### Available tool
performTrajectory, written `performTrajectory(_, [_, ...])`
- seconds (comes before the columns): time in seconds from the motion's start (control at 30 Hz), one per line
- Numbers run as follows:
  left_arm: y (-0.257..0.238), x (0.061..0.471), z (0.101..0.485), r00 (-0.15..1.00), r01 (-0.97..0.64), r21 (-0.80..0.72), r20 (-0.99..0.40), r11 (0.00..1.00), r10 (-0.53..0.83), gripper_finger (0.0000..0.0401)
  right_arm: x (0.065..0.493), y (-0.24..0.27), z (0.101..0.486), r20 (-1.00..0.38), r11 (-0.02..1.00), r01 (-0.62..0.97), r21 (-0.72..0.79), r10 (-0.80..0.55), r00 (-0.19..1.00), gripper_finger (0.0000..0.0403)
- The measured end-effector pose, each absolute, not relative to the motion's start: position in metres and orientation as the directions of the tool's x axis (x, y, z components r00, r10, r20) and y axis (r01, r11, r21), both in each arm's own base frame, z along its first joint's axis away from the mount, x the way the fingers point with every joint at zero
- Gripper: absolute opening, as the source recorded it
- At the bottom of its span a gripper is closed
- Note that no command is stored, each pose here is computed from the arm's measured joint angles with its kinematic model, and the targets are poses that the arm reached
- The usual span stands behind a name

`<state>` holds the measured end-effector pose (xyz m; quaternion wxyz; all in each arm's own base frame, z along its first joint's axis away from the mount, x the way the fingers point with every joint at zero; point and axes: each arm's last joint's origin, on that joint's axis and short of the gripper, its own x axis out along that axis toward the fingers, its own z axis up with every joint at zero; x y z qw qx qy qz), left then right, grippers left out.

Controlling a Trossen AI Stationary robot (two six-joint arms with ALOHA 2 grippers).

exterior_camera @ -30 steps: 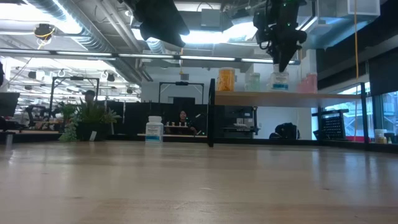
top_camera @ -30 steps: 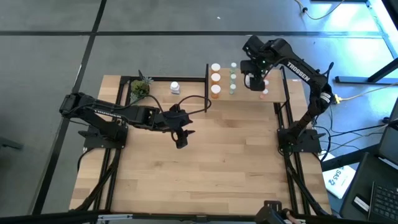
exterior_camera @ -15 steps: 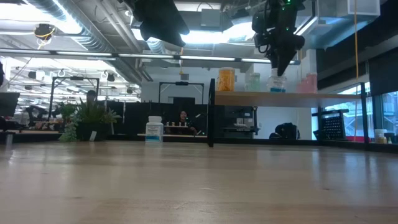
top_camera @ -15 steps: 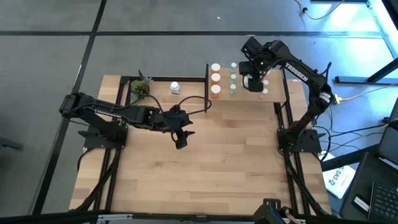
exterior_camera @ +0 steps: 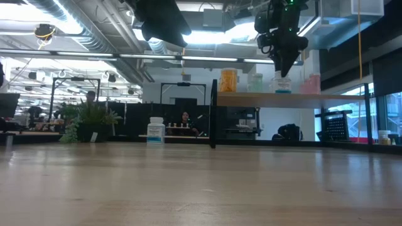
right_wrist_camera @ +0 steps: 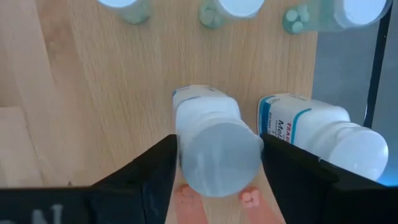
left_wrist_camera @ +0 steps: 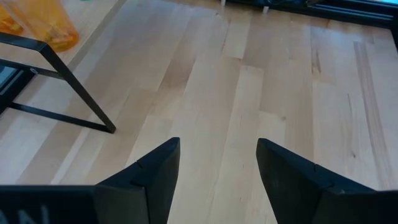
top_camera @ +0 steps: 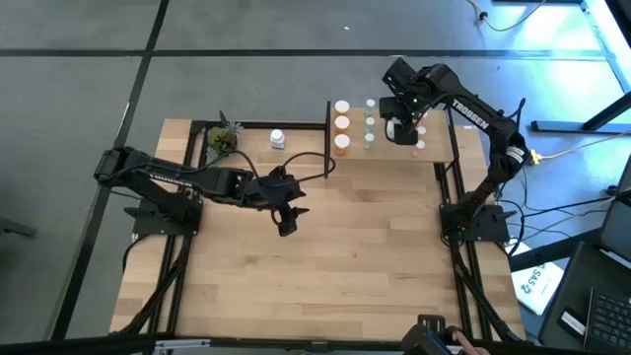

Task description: Pick and place medicine bottles onto shelf by color

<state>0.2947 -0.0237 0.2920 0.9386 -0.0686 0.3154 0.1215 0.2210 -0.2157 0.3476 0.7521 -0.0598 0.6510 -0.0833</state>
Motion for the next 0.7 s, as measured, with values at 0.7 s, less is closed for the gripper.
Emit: performTrajectory(0.7, [-0.024, 0.295, 0.292, 0.771, -0.271, -0.052, -0.609, 0.961, 0.184, 0.0206, 0.216, -0.211, 0.381, -0.953, 0.969, 0.057, -0.239, -0.246, 0.179, 0.0243])
